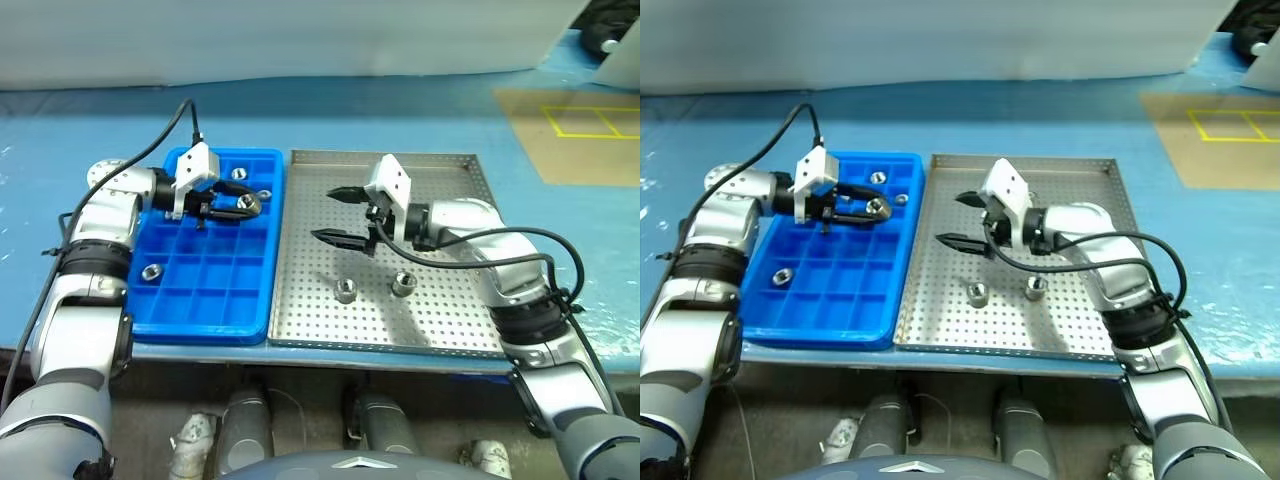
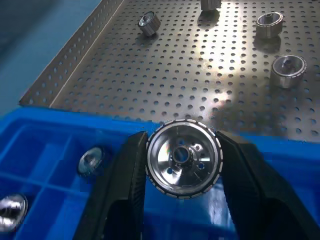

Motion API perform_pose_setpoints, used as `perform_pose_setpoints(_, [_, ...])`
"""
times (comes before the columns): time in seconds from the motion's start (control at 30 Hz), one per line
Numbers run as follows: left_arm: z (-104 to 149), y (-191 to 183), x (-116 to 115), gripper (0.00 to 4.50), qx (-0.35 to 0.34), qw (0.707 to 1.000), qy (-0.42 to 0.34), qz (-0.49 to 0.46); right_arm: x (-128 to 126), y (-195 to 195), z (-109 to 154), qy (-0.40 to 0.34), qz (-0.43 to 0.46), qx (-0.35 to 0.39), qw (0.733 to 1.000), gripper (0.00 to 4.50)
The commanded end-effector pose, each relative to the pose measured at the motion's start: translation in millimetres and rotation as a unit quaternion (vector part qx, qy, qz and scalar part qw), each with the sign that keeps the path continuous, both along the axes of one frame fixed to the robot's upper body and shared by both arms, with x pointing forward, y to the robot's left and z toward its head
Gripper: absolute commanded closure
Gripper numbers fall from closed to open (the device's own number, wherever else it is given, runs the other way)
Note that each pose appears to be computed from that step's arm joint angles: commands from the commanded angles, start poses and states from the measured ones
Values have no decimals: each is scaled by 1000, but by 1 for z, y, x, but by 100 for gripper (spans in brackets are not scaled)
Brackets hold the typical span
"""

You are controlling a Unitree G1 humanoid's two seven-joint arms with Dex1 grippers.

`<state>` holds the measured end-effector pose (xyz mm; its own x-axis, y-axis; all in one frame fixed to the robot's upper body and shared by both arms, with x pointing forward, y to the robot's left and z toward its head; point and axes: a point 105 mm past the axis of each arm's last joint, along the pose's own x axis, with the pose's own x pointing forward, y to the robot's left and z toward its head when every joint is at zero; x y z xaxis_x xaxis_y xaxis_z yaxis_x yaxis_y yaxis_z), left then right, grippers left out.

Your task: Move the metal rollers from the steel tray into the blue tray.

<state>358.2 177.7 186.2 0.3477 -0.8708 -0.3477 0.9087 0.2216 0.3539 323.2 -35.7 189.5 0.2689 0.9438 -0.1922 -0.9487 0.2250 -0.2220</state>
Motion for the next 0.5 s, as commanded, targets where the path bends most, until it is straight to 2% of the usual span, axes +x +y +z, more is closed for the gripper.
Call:
perform_pose_setpoints(0.03, [25, 21, -20, 271, -18, 998, -39, 52, -3, 26, 7, -17, 71, 3, 997, 28])
perform_pose_setpoints(0.3, [3, 54, -59, 271, -32, 986, -20, 165, -7, 56, 1, -14, 143, 3, 990, 28])
perform_pose_setpoints(0.4, [-12, 56, -58, 271, -56, 977, -24, 205, -3, 55, -7, -9, 139, -4, 990, 28])
perform_pose_setpoints(0.5, [-9, 54, -46, 271, -84, 968, -44, 231, -1, 50, -8, -6, 129, -2, 992, 28])
